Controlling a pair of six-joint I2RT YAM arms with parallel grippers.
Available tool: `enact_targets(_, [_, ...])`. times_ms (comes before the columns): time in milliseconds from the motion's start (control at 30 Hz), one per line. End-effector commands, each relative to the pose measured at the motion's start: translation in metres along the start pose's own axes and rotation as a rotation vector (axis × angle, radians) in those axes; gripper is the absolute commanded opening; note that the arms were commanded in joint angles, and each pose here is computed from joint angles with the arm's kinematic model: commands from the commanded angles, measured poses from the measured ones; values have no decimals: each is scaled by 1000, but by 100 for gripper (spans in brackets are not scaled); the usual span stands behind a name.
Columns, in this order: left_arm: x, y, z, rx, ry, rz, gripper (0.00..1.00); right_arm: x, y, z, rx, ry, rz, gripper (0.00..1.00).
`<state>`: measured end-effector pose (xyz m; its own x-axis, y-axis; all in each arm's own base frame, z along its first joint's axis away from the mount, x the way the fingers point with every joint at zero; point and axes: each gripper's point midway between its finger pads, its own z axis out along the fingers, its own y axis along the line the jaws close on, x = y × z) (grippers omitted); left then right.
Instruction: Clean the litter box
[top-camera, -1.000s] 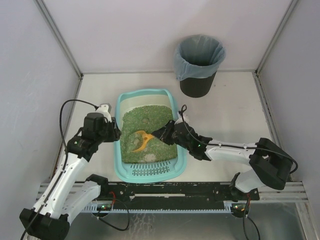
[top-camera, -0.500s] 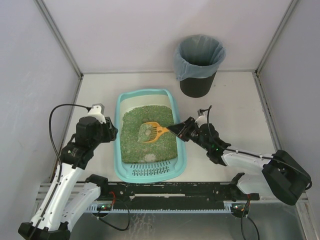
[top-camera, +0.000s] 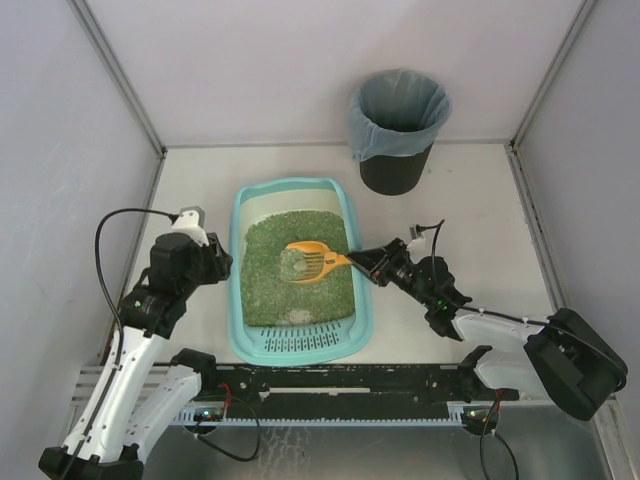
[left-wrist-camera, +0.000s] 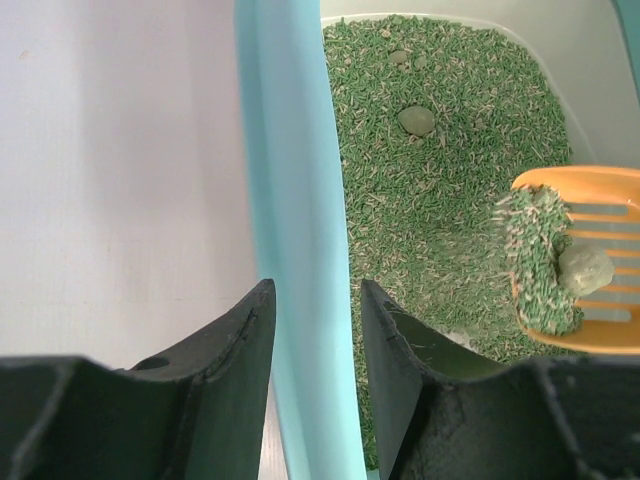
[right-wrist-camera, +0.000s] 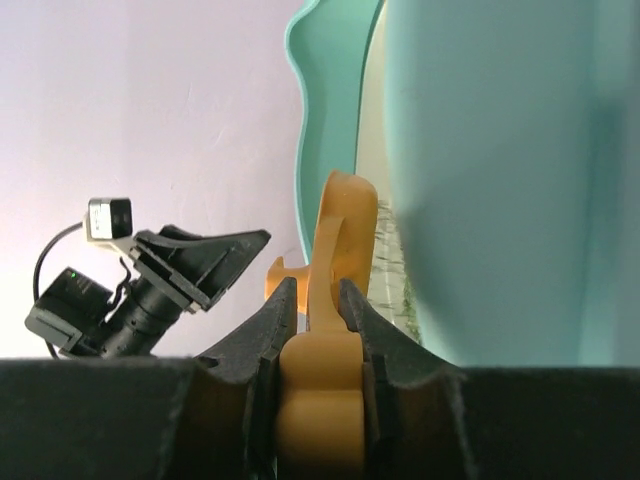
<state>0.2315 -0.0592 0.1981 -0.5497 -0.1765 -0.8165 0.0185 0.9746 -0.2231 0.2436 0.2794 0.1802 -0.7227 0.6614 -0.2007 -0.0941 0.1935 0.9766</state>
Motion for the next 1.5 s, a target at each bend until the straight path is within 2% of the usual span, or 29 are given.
enact_targets(0, [-3,-1,4,7,-18,-15,45,-7,36,2,-116,-17,7,0])
enact_targets(100, [-1,-1,6,9,-6,-14,44,8,47,5,-173,66,-28,0])
enact_targets(233, [-1,-1,5,9,-8,-15,43,-18,9,-8,-85,-58,73,0])
enact_targets(367, [0,-2,7,13,1,-15,43,8,43,5,-174,58,-14,0])
enact_targets(533, [0,-1,7,10,3,-15,43,-20,15,-4,-102,-56,55,0])
enact_targets(667, [0,-2,8,13,4,-16,43,13,48,12,-169,76,-48,0])
enact_targets(833, [1,-2,8,16,7,-15,42,-18,17,-2,-95,-40,14,0])
enact_targets(967, [1,-3,9,24,13,-13,43,7,49,8,-147,59,-108,0])
enact_targets(1133, [1,-2,9,21,11,-15,42,-26,30,-5,-89,-64,-34,0])
enact_targets(1267, [3,-3,11,26,21,-14,42,4,58,7,-162,56,-82,0])
enact_targets(1400, [4,-2,12,20,31,-13,42,-5,44,8,-120,20,-26,0])
enact_targets(1467, [3,-2,11,18,23,-14,42,-2,51,15,-119,36,-49,0])
